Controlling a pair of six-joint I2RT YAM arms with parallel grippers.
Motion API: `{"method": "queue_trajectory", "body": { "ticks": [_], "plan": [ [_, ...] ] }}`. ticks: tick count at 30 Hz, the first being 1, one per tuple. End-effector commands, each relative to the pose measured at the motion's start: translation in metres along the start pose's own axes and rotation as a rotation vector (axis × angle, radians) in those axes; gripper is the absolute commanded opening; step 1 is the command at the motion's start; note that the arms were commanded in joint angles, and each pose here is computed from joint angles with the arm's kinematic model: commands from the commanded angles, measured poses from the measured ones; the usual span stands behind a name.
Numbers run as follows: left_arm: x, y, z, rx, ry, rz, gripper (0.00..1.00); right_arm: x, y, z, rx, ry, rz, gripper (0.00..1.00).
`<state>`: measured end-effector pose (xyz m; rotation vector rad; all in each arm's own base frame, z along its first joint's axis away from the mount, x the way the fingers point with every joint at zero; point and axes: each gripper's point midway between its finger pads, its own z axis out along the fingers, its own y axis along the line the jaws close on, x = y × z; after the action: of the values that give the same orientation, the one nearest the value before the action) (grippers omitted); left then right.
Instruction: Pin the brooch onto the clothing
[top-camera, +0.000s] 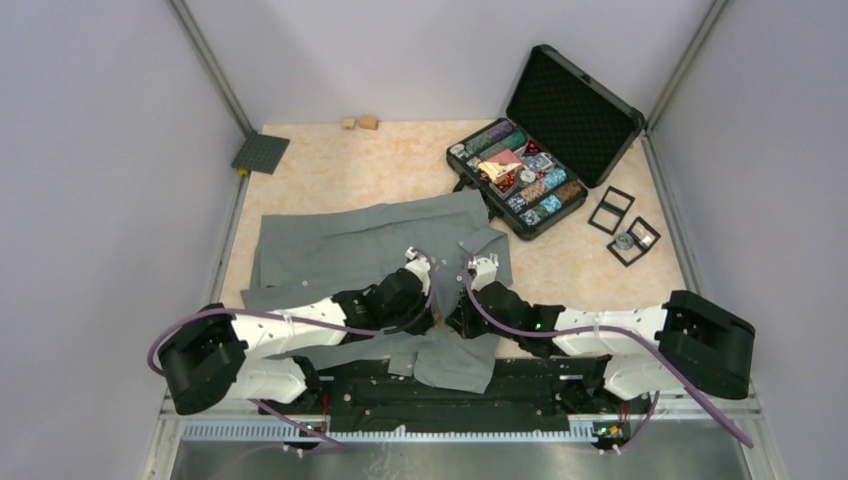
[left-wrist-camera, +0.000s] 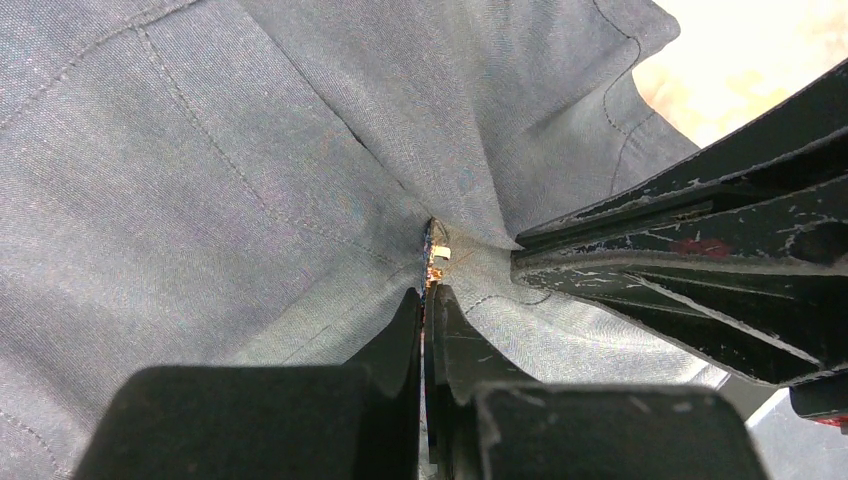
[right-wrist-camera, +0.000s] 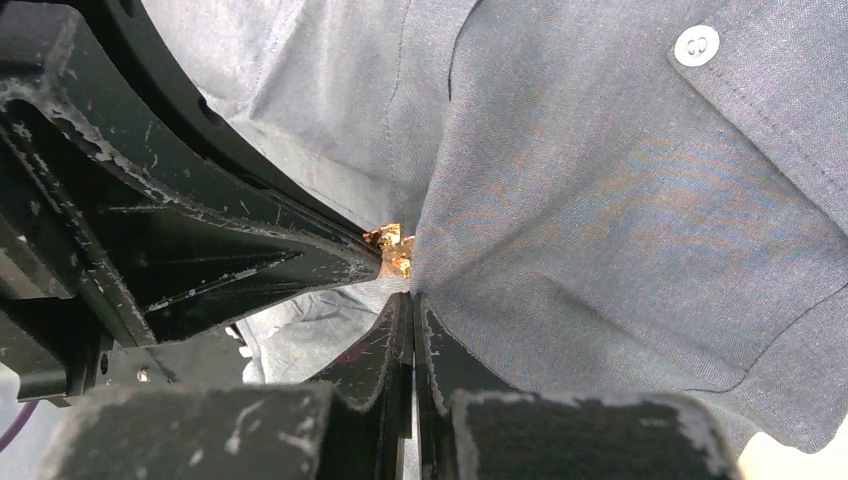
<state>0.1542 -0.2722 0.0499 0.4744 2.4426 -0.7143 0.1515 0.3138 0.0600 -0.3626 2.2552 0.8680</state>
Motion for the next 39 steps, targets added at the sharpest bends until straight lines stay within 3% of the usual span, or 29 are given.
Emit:
{"method": "queue_trajectory", "body": {
  "ticks": [1,28,39],
  "plan": [
    [-0.013,-0.006,0.000,0.000,-0.032,-0.002,0.00,-0.015,0.024,-0.005,-0.088,-0.051,0.001,0.00],
    [-0.009,-0.003,0.006,-0.004,-0.043,-0.047,0.00,0.013,0.036,0.011,-0.139,0.046,-0.044,0.00],
    [-0.014,-0.003,0.002,0.046,-0.154,-0.131,0.00,0.026,0.040,0.017,-0.179,0.087,-0.038,0.00]
  ]
}}
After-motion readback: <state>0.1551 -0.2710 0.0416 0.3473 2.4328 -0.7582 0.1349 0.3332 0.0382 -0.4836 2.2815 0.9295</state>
